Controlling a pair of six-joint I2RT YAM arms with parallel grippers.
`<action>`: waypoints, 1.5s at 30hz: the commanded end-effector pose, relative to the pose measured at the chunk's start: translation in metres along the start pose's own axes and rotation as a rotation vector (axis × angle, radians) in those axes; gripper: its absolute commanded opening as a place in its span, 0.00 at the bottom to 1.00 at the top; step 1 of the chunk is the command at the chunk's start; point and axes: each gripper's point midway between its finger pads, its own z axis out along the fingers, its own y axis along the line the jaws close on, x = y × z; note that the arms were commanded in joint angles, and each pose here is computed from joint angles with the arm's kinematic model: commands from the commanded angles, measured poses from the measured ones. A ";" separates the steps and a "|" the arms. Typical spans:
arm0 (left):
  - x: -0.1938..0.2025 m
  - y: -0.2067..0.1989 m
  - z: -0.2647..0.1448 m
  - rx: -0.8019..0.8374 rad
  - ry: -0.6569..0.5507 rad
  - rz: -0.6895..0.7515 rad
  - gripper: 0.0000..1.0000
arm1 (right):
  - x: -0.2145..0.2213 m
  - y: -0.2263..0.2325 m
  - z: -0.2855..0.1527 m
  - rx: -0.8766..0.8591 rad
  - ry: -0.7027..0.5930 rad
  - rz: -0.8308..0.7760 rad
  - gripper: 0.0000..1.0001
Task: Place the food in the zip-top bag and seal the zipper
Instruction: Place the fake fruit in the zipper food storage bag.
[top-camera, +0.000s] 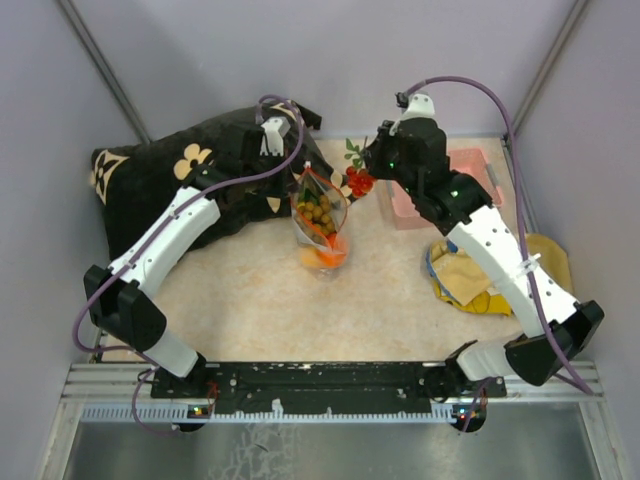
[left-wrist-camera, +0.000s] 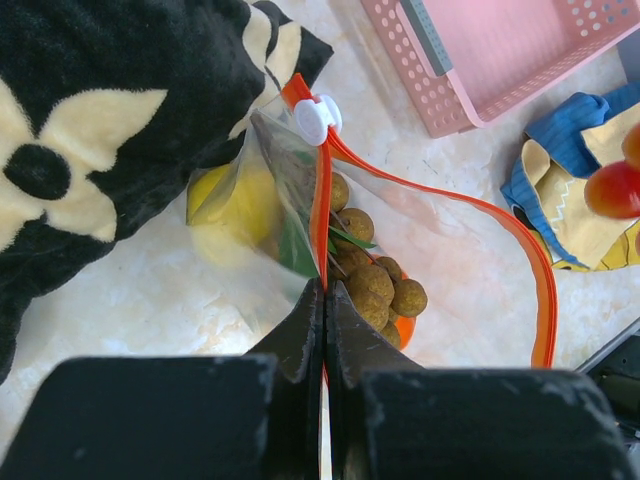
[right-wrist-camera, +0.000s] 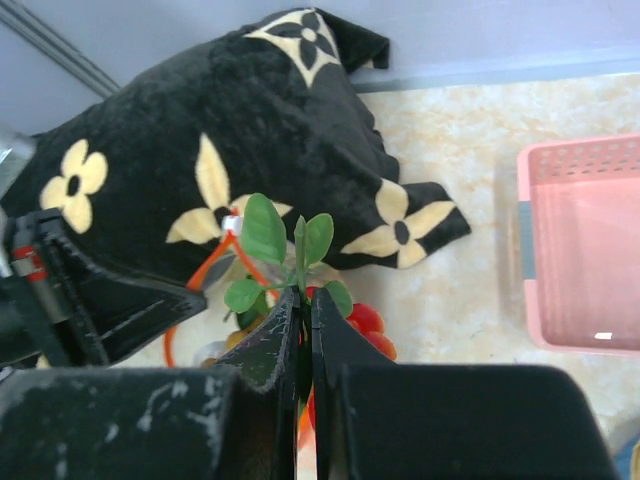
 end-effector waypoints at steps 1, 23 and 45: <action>-0.015 -0.007 -0.007 0.037 -0.060 -0.001 0.00 | -0.033 0.016 -0.027 0.027 -0.118 0.066 0.00; -0.015 -0.006 -0.003 0.035 -0.053 -0.003 0.00 | 0.046 0.069 -0.004 0.124 -0.022 -0.054 0.00; -0.013 -0.006 -0.003 0.032 -0.048 -0.002 0.00 | 0.110 0.069 0.003 0.135 0.229 -0.091 0.22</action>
